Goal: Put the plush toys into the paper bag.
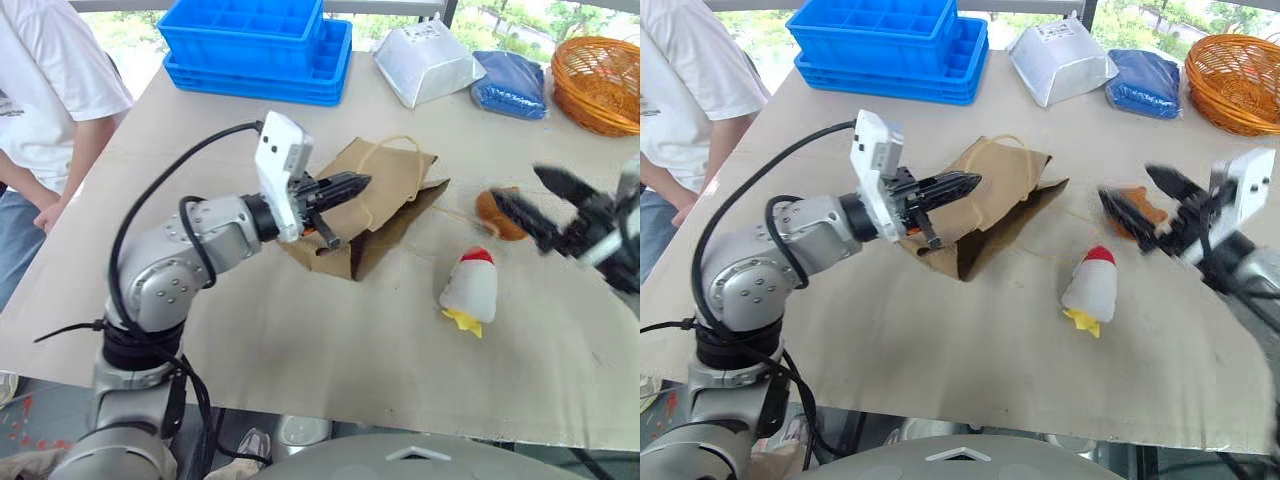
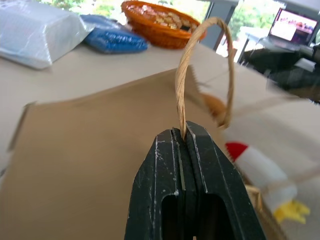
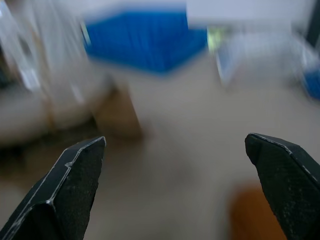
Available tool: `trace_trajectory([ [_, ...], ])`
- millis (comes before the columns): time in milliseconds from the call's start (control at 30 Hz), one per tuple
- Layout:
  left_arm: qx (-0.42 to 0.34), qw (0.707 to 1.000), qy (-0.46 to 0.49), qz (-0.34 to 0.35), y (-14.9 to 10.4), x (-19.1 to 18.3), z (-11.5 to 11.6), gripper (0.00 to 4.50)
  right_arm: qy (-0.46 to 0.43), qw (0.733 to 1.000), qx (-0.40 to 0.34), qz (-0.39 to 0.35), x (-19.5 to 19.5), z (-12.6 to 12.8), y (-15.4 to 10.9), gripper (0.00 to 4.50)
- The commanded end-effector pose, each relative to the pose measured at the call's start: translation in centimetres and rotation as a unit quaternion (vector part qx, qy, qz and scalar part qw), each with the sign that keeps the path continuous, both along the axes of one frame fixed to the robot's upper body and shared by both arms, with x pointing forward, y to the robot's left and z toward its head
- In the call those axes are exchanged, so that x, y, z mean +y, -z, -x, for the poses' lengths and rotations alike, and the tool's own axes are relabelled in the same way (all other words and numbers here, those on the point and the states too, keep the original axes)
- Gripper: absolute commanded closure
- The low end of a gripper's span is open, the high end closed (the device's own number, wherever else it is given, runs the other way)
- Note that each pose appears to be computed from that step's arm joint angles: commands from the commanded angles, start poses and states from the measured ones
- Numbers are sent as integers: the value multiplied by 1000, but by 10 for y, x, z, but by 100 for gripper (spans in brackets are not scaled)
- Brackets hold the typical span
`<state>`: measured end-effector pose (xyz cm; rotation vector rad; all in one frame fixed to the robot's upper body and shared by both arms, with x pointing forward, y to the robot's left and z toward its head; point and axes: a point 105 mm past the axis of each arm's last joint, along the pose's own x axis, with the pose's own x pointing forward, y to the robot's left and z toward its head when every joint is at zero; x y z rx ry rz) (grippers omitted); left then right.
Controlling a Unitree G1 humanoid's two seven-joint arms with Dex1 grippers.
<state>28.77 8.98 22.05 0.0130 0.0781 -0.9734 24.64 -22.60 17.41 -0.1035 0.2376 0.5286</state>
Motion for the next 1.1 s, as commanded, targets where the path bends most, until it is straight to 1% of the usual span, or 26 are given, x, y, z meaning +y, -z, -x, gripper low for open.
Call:
trace_trajectory([
  [33,-26,999,21,-4,-5,4,9,450,-16,998,59,3,2,14,7,5],
  [67,-27,999,21,-4,-3,6,9,450,-18,996,82,5,3,17,13,5],
  [100,-28,999,22,-4,-3,6,8,450,-18,993,119,9,7,21,25,5],
  [167,-33,999,25,2,-5,2,7,450,-13,987,158,-11,17,22,41,5],
  [300,-51,998,25,25,-20,-2,8,450,23,981,192,-19,29,11,69,5],
  [433,-77,996,19,47,-43,-1,9,450,24,974,223,-44,42,13,85,5],
  [467,-82,995,13,47,-47,0,8,450,25,973,225,-43,44,13,87,28],
  [533,-87,995,3,50,-53,4,5,450,19,974,223,-38,49,12,88,91],
  [600,-89,995,-6,46,-56,8,3,450,15,976,214,-28,51,11,86,177],
  [633,-94,995,-13,39,-58,13,2,450,9,978,209,-23,52,10,83,240],
  [667,-99,994,-26,35,-62,20,-1,450,-4,980,198,-19,55,11,78,268],
  [700,-104,994,-35,29,-66,27,-3,450,-14,983,183,-20,57,10,72,322],
  [767,-116,992,-49,10,-74,39,-6,450,-31,986,159,-37,59,9,60,412],
  [800,-118,991,-55,4,-78,44,-7,450,-39,987,147,-45,59,9,54,447],
  [933,-136,987,-76,-35,-91,66,-10,450,-67,986,80,-131,57,8,18,447],
  [1033,-148,984,-80,-63,-96,77,-10,450,-80,980,51,-175,55,9,0,447],
  [1100,-158,981,-78,-78,-105,82,-9,450,-95,973,29,-206,55,10,-14,447],
])
